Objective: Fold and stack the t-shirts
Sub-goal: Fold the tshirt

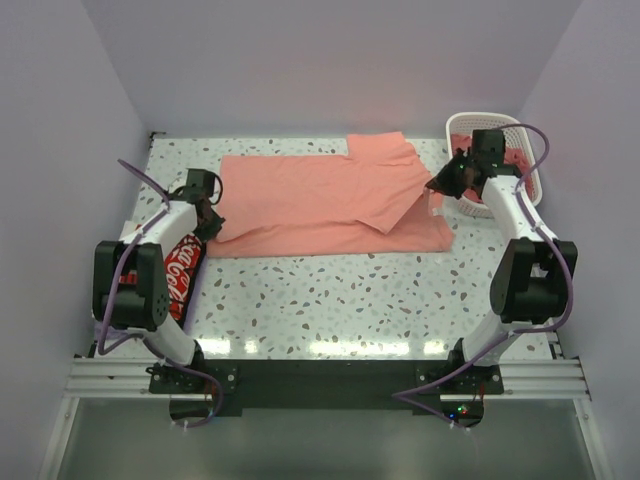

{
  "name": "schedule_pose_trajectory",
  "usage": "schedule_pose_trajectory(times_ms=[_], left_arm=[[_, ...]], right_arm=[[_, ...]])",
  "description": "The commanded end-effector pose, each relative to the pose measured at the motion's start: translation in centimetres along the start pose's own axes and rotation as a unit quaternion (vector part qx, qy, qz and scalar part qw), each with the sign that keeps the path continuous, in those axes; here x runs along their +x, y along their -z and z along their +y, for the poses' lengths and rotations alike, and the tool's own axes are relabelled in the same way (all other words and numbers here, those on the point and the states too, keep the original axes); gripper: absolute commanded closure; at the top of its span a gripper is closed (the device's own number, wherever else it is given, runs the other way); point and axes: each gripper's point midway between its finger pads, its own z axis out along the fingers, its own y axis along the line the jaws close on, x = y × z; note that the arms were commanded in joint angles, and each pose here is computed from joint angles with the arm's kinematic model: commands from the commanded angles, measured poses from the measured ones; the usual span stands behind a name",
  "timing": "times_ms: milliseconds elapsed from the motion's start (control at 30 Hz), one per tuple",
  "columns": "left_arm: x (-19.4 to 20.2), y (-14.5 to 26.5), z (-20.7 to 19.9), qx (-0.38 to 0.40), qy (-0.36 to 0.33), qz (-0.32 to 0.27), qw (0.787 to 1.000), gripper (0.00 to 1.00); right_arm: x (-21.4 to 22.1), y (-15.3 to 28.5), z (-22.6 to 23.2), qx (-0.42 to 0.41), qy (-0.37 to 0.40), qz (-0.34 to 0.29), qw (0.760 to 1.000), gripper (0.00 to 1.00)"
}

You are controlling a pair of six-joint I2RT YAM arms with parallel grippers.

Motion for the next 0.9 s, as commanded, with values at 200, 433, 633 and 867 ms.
schedule_pose_trajectory(times_ms=[200, 433, 633, 867], left_arm=[[-2.8, 0.0, -3.2, 0.044, -0.008, -0.019, 0.999, 1.00], [-2.8, -0.6, -3.6, 0.041, -0.012, -0.012, 0.999, 1.00], [-2.4, -0.9, -2.9, 0.030, -0.012, -0.007, 0.999, 1.00], [-2.9, 0.2, -3.0, 0.046, -0.005, -0.015, 0.999, 1.00]], right_arm=[[-1.3, 0.6, -1.1, -0.001, -0.007, -0.020, 1.000, 1.00], [-1.0, 0.4, -2.9, 0.006, -0.026, -0.015, 1.000, 1.00], [-1.1, 1.6, -4.3, 0.009, -0.040, -0.025, 0.999, 1.00], [-1.0, 3.2, -4.4, -0.004, -0.046, -0.035, 0.998, 1.00]])
